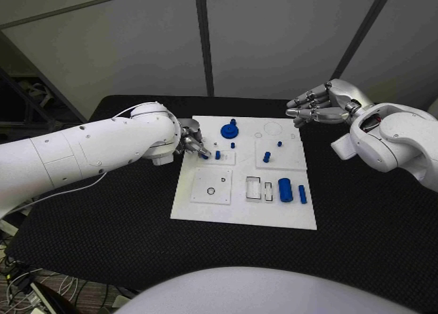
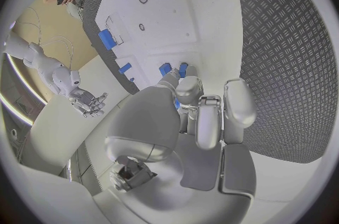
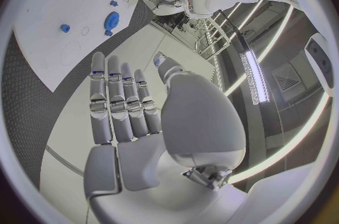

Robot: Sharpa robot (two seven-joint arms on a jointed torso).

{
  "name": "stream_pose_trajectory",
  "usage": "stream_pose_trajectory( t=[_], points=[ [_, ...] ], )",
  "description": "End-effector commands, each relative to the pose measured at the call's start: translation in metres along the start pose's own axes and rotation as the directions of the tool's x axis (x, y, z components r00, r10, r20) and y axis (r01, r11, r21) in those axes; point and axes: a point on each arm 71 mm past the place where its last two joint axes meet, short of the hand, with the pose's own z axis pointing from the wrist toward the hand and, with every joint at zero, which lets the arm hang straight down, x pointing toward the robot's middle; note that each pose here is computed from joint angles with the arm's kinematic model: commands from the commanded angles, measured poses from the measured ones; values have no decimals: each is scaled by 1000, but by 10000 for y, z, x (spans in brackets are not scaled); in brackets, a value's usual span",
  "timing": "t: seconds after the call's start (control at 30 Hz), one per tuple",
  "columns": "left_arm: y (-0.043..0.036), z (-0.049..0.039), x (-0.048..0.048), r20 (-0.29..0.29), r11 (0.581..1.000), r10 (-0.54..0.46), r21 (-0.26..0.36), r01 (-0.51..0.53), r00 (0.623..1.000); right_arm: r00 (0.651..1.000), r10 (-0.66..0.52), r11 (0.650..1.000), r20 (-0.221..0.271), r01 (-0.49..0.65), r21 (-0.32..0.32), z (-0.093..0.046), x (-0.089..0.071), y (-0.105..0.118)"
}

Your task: Assemble the parts on the task board

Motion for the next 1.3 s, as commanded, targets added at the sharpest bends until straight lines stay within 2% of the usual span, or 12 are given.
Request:
stream_pose_trajectory(
  t=[0.03, 0.3, 0.63, 0.93, 1.13, 1.3],
  points=[
    [-1, 4, 27, -23, 1000, 19, -6, -19, 1000, 1000, 3, 1000, -8, -3, -4, 4, 1, 12],
    [-4, 16, 25, -24, 1000, 19, -8, -19, 1000, 1000, 4, 1000, -13, -4, -1, 7, 6, 11],
    [-30, 82, 20, -29, 1000, 20, -19, -21, 999, 1000, 4, 1000, -15, -4, -2, 12, 15, 15],
    [-22, 140, 37, -57, 998, 34, -42, -36, 998, 1000, 4, 1000, -16, -4, -2, 10, 14, 15],
    [-30, 151, 60, -76, 998, 45, -47, -48, 996, 1000, 4, 1000, -17, -4, -1, 10, 16, 15],
    [-15, 149, 50, -63, 998, 37, -49, -41, 997, 1000, 4, 1000, -16, -4, 0, 9, 14, 14]
  ],
)
